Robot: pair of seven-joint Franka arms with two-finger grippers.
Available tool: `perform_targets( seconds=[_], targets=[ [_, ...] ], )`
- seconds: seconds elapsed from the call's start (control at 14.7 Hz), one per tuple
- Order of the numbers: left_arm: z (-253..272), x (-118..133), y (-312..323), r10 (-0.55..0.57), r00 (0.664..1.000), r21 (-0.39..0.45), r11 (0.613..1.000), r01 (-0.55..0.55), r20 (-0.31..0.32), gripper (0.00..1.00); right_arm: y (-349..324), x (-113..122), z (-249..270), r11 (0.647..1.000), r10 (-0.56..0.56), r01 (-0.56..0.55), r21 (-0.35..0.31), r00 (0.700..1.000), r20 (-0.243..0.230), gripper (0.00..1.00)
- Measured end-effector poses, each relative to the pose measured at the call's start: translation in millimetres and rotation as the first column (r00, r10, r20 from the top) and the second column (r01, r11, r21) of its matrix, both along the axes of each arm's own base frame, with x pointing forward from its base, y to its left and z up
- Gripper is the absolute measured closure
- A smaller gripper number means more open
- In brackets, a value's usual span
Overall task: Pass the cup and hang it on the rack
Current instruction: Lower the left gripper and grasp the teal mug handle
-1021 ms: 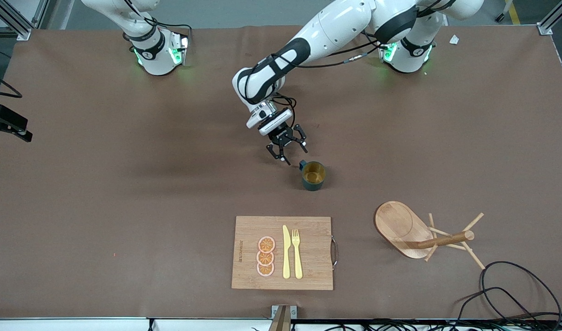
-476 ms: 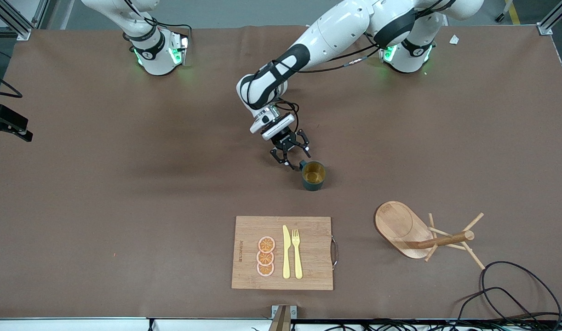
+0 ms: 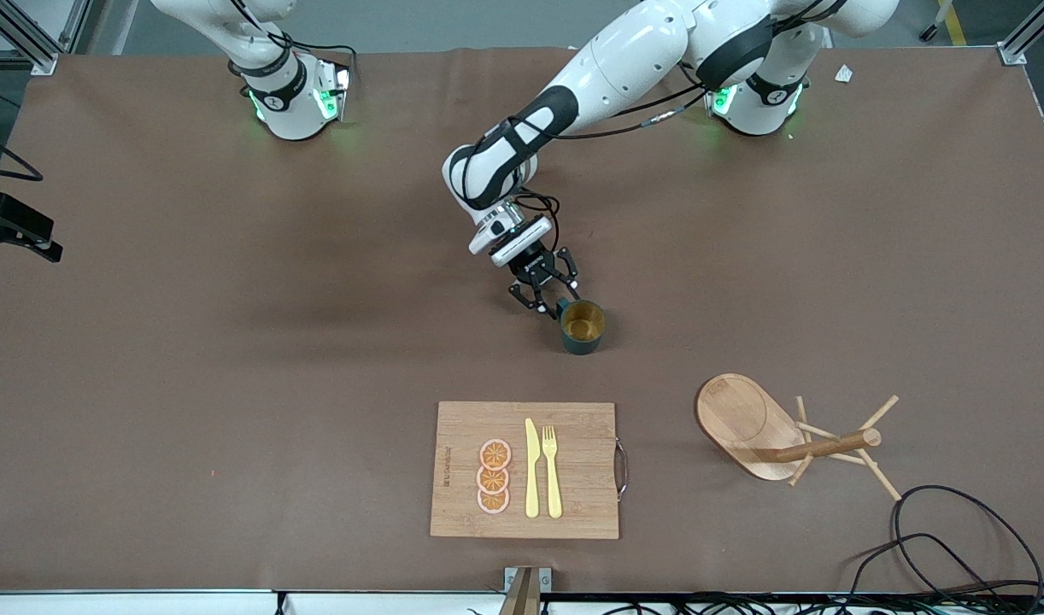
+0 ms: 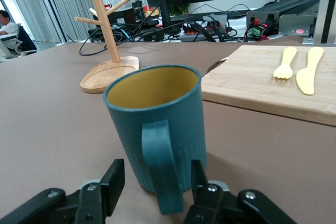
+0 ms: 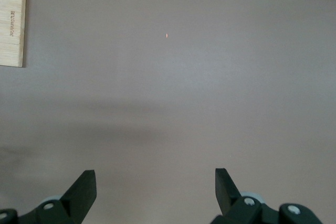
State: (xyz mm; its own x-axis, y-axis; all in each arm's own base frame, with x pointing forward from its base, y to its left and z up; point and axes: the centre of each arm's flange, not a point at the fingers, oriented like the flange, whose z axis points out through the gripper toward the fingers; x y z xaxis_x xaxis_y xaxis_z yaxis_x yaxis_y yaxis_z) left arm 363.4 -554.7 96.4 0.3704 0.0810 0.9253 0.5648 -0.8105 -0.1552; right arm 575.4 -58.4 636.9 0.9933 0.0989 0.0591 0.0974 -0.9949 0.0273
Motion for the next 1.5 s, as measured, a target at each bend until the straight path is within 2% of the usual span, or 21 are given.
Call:
perform_targets(
  seconds=[0.14,0.2,0.34,0.54,0.82,1.16,1.29,1.5],
  targets=[
    [0,2,2,0.003,1.0,0.003,1.0,-0.003,0.003,0.53,0,0,0,1.0,0.0,0.0,0.0,1.0,0.0,0.0],
    [-1,2,2,0.003,1.0,0.003,1.0,-0.003,0.003,0.53,0,0,0,1.0,0.0,0.0,0.0,1.0,-0.001,0.0],
    [0,2,2,0.003,1.0,0.003,1.0,-0.003,0.003,0.71,0,0,0,1.0,0.0,0.0,0.0,1.0,-0.001,0.0],
    [0,3,1,0.002,1.0,0.002,1.0,-0.002,0.003,0.79,0,0,0,1.0,0.0,0.0,0.0,1.0,-0.001,0.0],
    [5,9,0,-0.007,1.0,0.028,1.0,0.008,-0.019,0.79,0,0,0,1.0,0.0,0.0,0.0,1.0,-0.001,0.0],
    [58,65,-5,0.04,0.999,-0.007,0.999,-0.04,-0.025,0.79,0,0,0,1.0,0.0,0.0,0.0,1.0,-0.002,0.0],
    [86,85,-1,0.068,0.996,-0.035,0.997,-0.071,-0.065,0.79,0,0,0,1.0,0.0,0.0,0.0,1.0,-0.003,0.0],
    [147,116,11,0.113,0.977,-0.102,0.986,-0.133,-0.178,0.79,0,0,-1,1.0,0.001,-0.001,0.001,1.0,-0.005,0.0]
  ],
)
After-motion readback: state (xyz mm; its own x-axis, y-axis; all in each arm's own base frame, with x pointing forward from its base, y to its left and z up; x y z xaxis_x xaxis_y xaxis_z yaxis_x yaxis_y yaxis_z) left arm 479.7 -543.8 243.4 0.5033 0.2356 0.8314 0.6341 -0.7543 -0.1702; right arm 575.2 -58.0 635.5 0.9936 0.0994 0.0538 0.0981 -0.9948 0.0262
